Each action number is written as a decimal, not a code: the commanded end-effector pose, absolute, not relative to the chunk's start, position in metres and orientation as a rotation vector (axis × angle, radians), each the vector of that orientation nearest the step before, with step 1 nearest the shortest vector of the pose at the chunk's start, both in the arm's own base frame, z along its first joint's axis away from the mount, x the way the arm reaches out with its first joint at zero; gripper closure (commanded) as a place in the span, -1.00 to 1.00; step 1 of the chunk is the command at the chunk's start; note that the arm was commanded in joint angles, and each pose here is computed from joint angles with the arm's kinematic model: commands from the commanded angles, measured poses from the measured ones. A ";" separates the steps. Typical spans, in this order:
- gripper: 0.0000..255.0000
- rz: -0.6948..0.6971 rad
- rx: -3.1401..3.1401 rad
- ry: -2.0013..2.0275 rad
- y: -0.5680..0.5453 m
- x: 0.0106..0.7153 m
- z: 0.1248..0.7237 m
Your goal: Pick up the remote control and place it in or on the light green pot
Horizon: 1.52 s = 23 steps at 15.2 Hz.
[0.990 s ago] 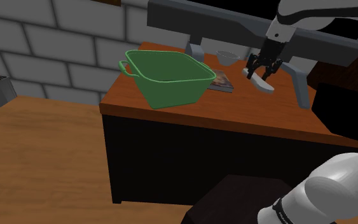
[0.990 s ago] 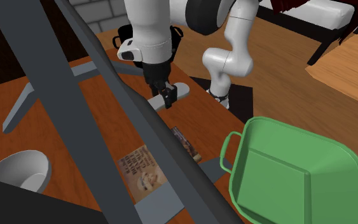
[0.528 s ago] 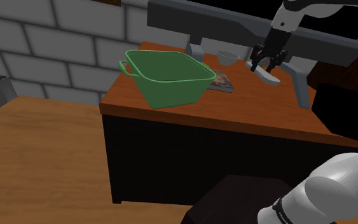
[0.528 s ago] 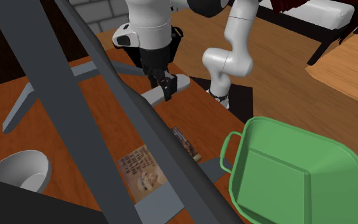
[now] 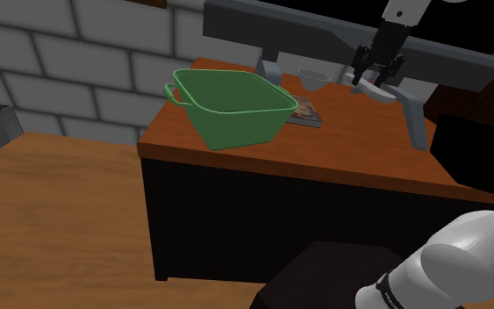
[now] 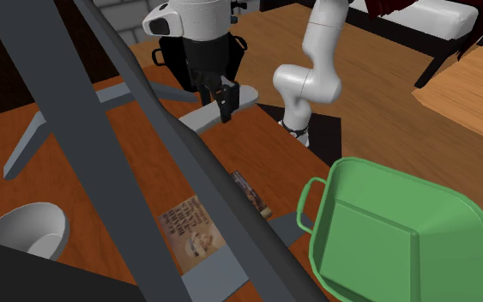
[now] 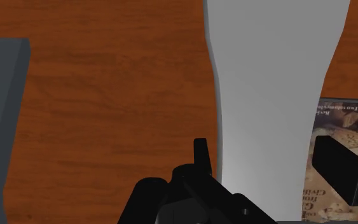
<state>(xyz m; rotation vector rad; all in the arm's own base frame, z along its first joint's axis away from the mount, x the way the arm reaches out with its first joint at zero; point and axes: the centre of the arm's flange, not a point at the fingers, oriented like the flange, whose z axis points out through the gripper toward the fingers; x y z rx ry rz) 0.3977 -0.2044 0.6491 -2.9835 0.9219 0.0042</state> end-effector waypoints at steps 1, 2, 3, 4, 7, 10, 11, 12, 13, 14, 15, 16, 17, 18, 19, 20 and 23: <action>1.00 0.004 -2.983 0.922 -0.205 0.398 0.660; 1.00 0.004 -2.983 0.922 -0.205 0.398 0.665; 1.00 0.004 -2.983 0.922 -0.205 0.398 0.670; 1.00 0.004 -2.983 0.922 -0.205 0.398 0.676; 1.00 0.004 -2.983 0.922 -0.205 0.398 0.691; 1.00 0.004 -2.983 0.922 -0.181 0.408 0.695; 1.00 0.004 -2.983 0.922 -0.169 0.414 0.696; 1.00 0.004 -2.983 0.922 -0.157 0.419 0.696; 1.00 0.004 -2.983 0.922 -0.145 0.424 0.696; 1.00 0.004 -2.983 0.922 -0.132 0.429 0.697; 1.00 0.004 -2.983 0.922 -0.120 0.434 0.697; 1.00 0.004 -2.983 0.922 -0.108 0.440 0.697; 1.00 0.004 -2.983 0.922 -0.096 0.445 0.697; 1.00 0.004 -2.983 0.922 -0.084 0.450 0.698; 1.00 0.004 -2.983 0.922 -0.072 0.455 0.698; 1.00 0.004 -2.983 0.922 -0.060 0.461 0.698; 1.00 0.004 -2.983 0.922 -0.023 0.476 0.699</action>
